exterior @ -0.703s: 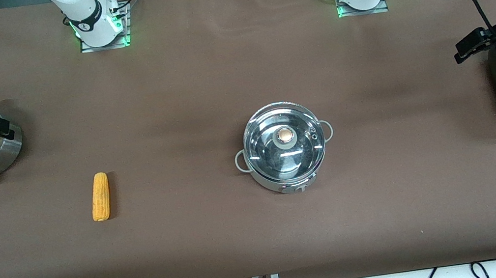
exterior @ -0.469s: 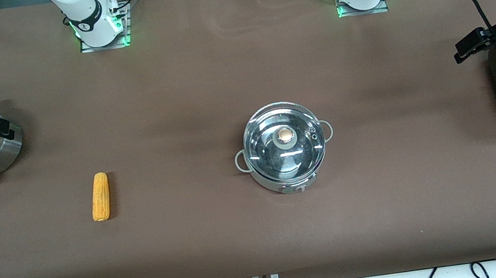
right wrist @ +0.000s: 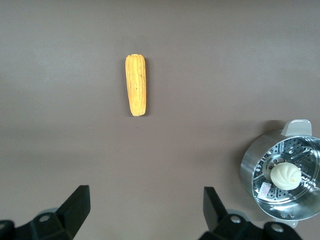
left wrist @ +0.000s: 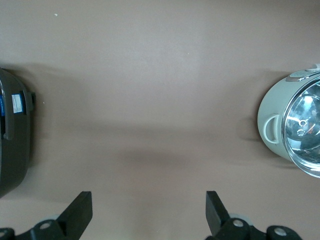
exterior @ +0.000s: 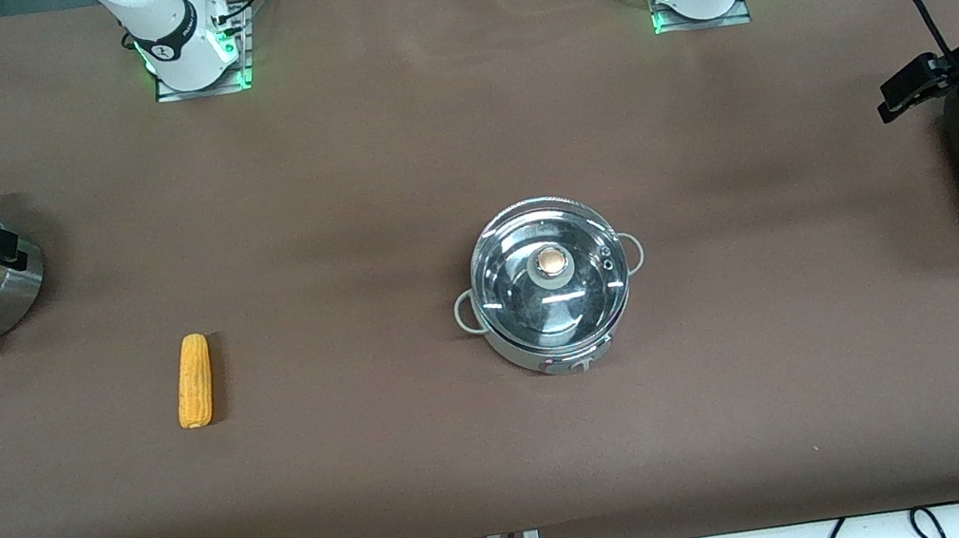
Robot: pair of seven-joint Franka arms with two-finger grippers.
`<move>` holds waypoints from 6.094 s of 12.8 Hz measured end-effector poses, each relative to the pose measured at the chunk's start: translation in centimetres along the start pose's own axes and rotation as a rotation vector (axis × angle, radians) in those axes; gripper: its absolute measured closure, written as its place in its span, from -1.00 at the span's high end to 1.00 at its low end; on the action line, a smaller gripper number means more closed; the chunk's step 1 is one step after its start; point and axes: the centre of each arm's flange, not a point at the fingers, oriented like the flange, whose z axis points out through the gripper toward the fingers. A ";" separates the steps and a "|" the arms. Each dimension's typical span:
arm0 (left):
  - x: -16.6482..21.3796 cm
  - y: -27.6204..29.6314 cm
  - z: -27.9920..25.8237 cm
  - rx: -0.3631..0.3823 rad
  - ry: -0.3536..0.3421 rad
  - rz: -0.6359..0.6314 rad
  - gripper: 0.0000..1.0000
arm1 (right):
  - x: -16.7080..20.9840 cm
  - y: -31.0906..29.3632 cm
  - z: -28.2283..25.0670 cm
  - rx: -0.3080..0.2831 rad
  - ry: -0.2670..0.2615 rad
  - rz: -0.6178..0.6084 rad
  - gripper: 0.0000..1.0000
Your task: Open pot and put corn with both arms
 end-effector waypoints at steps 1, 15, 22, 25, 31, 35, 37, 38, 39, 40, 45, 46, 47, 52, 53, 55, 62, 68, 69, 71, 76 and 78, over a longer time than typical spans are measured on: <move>0.0 0.0 0.0 0.000 0.000 0.000 1.00 | 0.0 0.0 0.0 0.000 0.000 0.000 1.00; 0.0 0.0 0.0 0.000 0.000 0.000 1.00 | 0.0 0.0 0.0 0.000 0.000 0.000 1.00; 0.0 0.0 0.1 0.000 -0.001 0.000 1.00 | 0.0 0.1 0.0 0.000 0.000 0.001 1.00; 0.0 0.0 0.1 0.000 -0.002 0.000 1.00 | 0.0 0.1 0.0 0.000 0.000 0.001 1.00; 1.1 0.2 2.0 0.001 -0.037 0.002 1.00 | 0.9 1.7 2.2 0.016 -0.035 0.033 1.00; 1.9 0.4 3.8 -0.001 -0.069 0.006 1.00 | 3.4 1.6 5.7 0.019 -0.022 0.032 1.00; 1.9 1.0 3.8 -0.044 -0.073 0.009 1.00 | 5.2 1.2 8.7 0.022 -0.015 0.026 1.00; 1.8 1.8 3.8 -0.063 -0.078 0.019 1.00 | 6.2 0.9 10.5 0.023 -0.011 0.022 1.00; 1.7 3.2 4.1 -0.076 -0.083 0.041 1.00 | 7.0 0.6 12.5 0.023 -0.011 0.016 1.00; 1.6 5.0 4.5 -0.092 -0.090 0.056 1.00 | 7.8 0.0 14.4 0.024 -0.014 0.007 1.00; 1.3 16.5 8.7 -0.080 -0.126 -0.018 1.00 | 10.6 -2.9 22.3 0.023 0.002 -0.033 1.00; 1.5 18.5 9.5 -0.077 -0.129 -0.030 1.00 | 11.0 -3.1 23.6 0.023 0.011 -0.036 1.00; 2.0 20.6 10.4 -0.077 -0.131 -0.047 1.00 | 11.4 -3.3 25.0 0.023 0.017 -0.038 1.00; 2.9 30.5 15.9 -0.093 -0.107 -0.150 1.00 | 12.5 -4.2 31.2 0.023 0.052 -0.047 1.00; 3.0 31.4 17.0 -0.096 -0.104 -0.155 1.00 | 12.7 -4.4 32.2 0.023 0.062 -0.049 1.00; 3.2 32.9 18.7 -0.103 -0.097 -0.185 1.00 | 12.8 -4.8 33.7 0.024 0.075 -0.054 1.00; 1.2 39.2 23.1 -0.075 -0.105 -0.224 1.00 | 12.2 -6.0 36.9 0.057 0.070 -0.044 0.63; 1.7 39.9 25.6 -0.030 -0.044 -0.193 1.00 | 12.2 -6.1 36.6 0.058 0.078 -0.045 -0.13; 1.6 40.1 25.8 -0.025 -0.040 -0.188 1.00 | 12.2 -6.1 36.0 0.059 0.076 -0.046 -0.13; 1.6 40.3 25.8 -0.027 -0.036 -0.185 0.94 | 12.3 -6.1 33.7 0.059 0.066 -0.048 -0.17; 1.7 40.3 26.0 -0.027 -0.035 -0.168 0.58 | 11.8 -5.9 27.2 0.060 0.064 -0.051 -0.37; 1.7 40.3 26.1 -0.026 -0.035 -0.157 0.13 | 11.9 -5.7 25.0 0.060 0.037 -0.052 -0.37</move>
